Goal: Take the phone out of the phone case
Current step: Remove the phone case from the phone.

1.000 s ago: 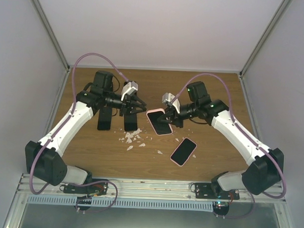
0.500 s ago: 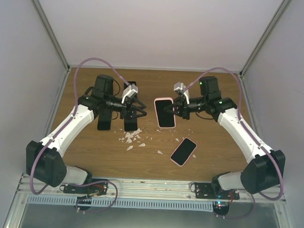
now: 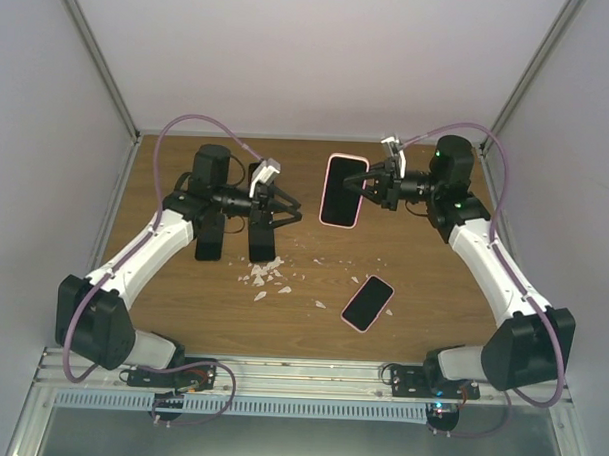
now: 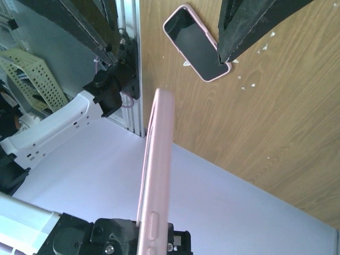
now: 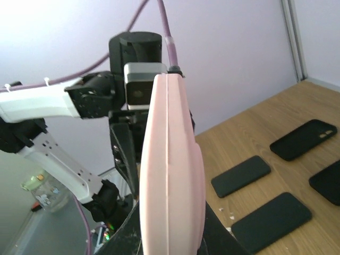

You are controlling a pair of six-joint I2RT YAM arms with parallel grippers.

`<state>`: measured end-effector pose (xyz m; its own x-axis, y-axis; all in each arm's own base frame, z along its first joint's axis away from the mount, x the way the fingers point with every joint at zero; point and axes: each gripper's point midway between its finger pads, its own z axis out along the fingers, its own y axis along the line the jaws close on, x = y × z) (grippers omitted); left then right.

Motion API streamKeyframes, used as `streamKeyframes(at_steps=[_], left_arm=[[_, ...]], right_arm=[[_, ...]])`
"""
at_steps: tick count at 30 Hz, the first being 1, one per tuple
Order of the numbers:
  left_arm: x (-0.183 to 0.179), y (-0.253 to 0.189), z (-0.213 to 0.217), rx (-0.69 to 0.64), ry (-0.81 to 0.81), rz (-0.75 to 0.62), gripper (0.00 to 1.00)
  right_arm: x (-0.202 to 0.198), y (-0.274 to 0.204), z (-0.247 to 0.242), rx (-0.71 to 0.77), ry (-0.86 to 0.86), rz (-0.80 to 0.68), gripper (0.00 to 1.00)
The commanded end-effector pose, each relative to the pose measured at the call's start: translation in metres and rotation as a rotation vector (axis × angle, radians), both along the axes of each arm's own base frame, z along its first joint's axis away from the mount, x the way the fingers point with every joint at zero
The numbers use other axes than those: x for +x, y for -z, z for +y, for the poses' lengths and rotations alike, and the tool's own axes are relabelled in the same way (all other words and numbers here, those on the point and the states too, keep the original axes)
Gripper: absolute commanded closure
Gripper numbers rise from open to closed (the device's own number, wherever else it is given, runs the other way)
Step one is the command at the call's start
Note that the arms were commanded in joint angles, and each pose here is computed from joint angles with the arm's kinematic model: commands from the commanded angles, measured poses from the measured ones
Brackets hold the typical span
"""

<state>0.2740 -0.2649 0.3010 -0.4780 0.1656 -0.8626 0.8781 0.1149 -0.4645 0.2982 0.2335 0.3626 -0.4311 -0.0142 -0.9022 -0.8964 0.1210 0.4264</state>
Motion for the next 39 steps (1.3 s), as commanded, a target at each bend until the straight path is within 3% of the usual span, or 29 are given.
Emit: streamKeyframes(at_steps=[1, 16, 24, 39], left_arm=[[0.001, -0.018, -0.016, -0.070, 0.033, -0.013, 0.49], [-0.008, -0.026, -0.037, -0.074, 0.074, -0.040, 0.62], [-0.004, -0.028, -0.042, -0.069, 0.064, -0.046, 0.64], [0.015, -0.004, -0.039, -0.003, -0.027, -0.038, 0.89]], right_arm=[[-0.016, -0.038, -0.003, 0.080, -0.036, -0.036, 0.99], [-0.018, -0.045, -0.004, 0.111, -0.037, -0.005, 1.00], [-0.018, -0.043, -0.004, 0.113, -0.031, 0.005, 1.00], [-0.030, -0.053, -0.005, 0.143, -0.080, 0.025, 0.99]])
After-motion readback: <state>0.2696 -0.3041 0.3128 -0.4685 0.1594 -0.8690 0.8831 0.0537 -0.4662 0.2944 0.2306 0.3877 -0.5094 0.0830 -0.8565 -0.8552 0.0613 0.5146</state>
